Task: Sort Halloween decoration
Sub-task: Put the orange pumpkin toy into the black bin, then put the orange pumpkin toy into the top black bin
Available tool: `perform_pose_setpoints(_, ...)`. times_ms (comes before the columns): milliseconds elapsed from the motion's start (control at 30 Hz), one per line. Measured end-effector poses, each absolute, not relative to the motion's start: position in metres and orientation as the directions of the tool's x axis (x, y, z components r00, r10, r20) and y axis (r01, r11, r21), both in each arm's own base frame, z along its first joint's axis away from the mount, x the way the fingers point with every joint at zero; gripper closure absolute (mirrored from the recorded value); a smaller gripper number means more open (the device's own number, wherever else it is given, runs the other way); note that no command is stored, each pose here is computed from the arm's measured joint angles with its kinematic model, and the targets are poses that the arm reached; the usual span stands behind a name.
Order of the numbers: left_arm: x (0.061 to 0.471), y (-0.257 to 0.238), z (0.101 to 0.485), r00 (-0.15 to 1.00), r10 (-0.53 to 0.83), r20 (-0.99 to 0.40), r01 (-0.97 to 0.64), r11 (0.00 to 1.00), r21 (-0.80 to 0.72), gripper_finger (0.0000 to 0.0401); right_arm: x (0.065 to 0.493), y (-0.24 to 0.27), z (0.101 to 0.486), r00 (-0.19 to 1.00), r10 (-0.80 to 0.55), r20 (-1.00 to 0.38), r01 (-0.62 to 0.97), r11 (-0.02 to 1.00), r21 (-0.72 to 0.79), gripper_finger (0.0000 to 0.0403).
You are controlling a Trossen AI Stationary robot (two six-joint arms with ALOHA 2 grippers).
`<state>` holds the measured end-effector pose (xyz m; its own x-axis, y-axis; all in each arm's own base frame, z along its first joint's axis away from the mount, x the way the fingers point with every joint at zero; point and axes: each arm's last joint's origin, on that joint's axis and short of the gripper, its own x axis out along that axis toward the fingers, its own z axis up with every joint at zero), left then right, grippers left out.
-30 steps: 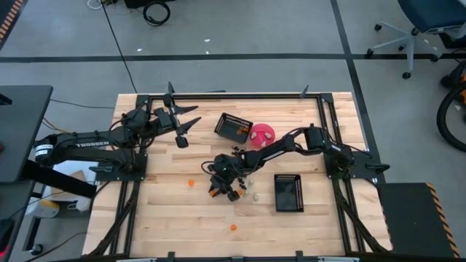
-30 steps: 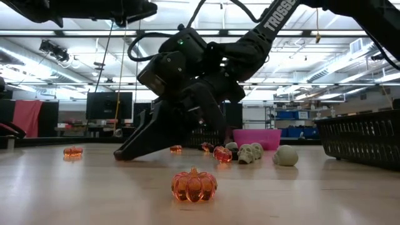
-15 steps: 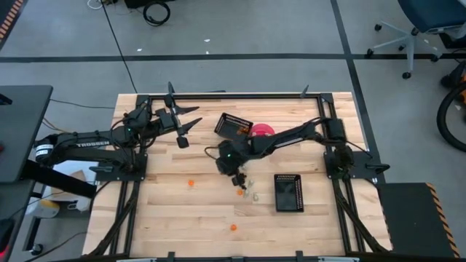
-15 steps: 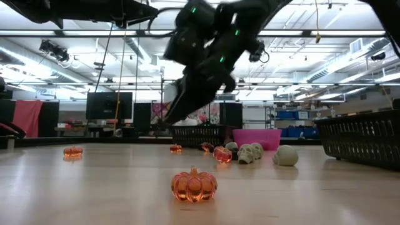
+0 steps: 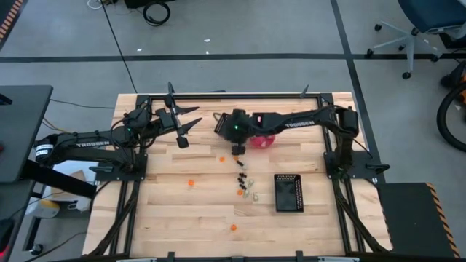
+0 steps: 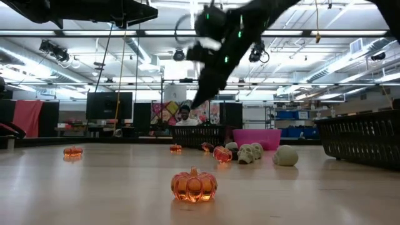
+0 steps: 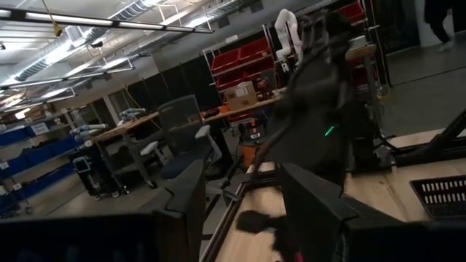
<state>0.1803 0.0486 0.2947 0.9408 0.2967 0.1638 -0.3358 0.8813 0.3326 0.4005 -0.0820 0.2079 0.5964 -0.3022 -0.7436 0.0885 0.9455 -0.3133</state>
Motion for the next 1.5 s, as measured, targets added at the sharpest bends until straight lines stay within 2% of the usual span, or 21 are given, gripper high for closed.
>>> perform_pose_setpoints(167,0.180,0.049,0.295,0.941,0.297,0.163,-0.335,0.882,0.332,0.0245,0.390,-0.116,0.190,0.575,-0.309,-0.758,0.189,0.951,-0.244,0.0281)
perform_pose_setpoints(367,0.180,0.050,0.295,0.938,0.304,0.167,-0.344,0.879,0.331,0.0245,0.385,-0.125,0.198,0.594,-0.293,-0.749,0.205,0.956,-0.212,0.0243)
perform_pose_setpoints(567,0.180,0.050,0.295,0.937,0.306,0.169,-0.346,0.881,0.323,0.0245,0.385,-0.112,0.208,0.609,-0.289,-0.739,0.203,0.957,-0.207,0.0223)
perform_pose_setpoints(767,0.180,0.050,0.295,0.937,0.306,0.169,-0.346,0.881,0.323,0.0245,0.406,-0.066,0.210,0.745,-0.160,-0.648,0.064,0.984,-0.169,0.0224)
perform_pose_setpoints(867,0.180,0.050,0.295,0.937,0.305,0.171,-0.346,0.884,0.314,0.0245,0.414,-0.050,0.196,0.804,-0.095,-0.587,0.020,0.991,-0.133,0.0224)
perform_pose_setpoints(1000,0.180,0.050,0.295,0.937,0.304,0.171,-0.344,0.891,0.298,0.0245,0.420,-0.038,0.166,0.820,-0.071,-0.568,0.039,0.997,-0.067,0.0222)
perform_pose_setpoints(1200,0.179,0.050,0.296,0.937,0.305,0.173,-0.345,0.890,0.298,0.0245,0.430,-0.014,0.129,0.805,-0.118,-0.582,0.083,0.993,-0.086,0.0219)
perform_pose_setpoints(1500,0.180,0.051,0.295,0.938,0.306,0.163,-0.343,0.891,0.299,0.0245,0.426,-0.022,0.111,0.782,-0.151,-0.605,0.153,0.987,-0.047,0.0204)
